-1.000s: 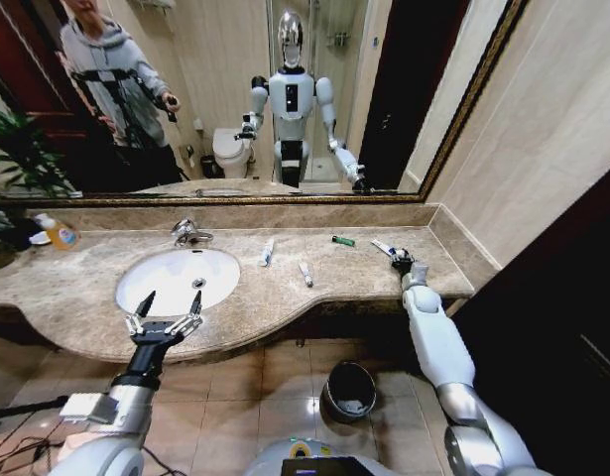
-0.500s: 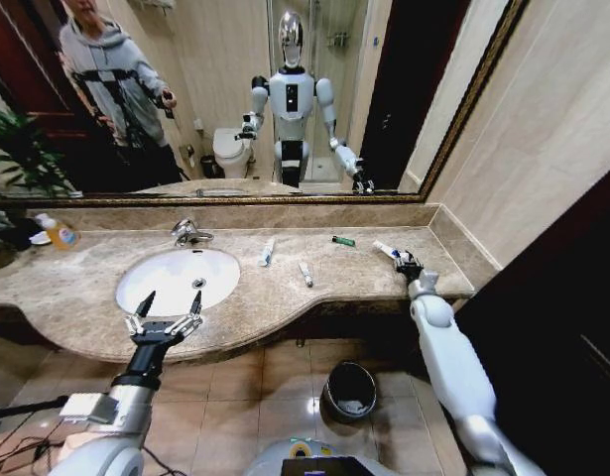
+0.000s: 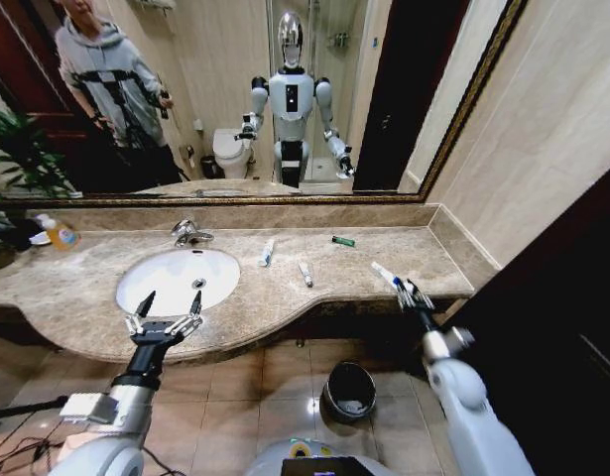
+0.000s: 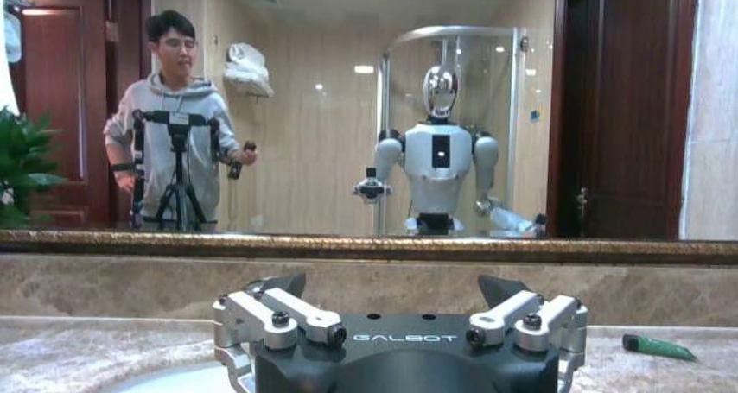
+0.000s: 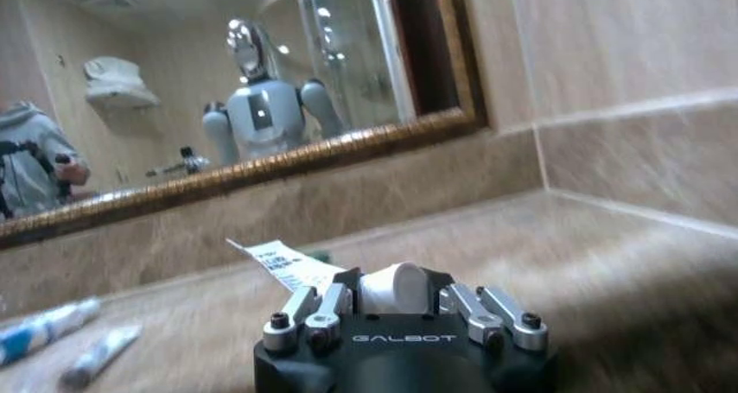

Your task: Pick up the trash from the sink and place it in the trash bin.

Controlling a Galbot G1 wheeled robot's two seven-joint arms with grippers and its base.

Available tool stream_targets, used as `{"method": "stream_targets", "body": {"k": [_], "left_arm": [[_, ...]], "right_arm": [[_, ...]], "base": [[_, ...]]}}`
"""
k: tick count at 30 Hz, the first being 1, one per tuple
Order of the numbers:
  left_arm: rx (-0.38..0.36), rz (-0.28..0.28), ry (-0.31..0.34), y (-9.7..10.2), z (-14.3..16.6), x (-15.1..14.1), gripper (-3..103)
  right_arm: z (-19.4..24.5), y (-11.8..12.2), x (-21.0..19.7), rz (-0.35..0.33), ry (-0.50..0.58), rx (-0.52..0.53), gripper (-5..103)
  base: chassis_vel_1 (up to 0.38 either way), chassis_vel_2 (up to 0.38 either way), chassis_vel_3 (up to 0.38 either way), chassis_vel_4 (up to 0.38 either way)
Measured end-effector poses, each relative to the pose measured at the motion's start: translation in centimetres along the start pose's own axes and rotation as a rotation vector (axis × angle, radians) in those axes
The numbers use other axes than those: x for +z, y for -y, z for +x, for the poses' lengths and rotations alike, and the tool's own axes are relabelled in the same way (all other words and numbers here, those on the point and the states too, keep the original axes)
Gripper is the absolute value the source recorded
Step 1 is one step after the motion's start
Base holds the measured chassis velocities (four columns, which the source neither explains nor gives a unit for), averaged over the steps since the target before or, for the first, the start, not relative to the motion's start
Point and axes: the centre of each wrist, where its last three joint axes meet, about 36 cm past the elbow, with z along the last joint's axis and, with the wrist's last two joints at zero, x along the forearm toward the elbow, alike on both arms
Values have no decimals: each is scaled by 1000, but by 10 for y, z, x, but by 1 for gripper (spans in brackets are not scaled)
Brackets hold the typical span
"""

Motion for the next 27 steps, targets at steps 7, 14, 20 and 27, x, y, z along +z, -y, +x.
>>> {"method": "stream_targets", "body": {"k": [7,14,20,27], "left_arm": [[0,0,0,0,0,0,100],[0,0,0,0,0,0,100],[0,0,0,0,0,0,100],[0,0,0,0,0,0,100]], "right_arm": [[70,-3,66,59,-133,67,33],[92,3,143,142,-287,85,33],[96,4,217,233,-390,60,33],[100,11,263,275,-509,40,33]], "base": [[0,0,0,0],[0,0,0,0],[0,0,0,0],[0,0,0,0]]}}
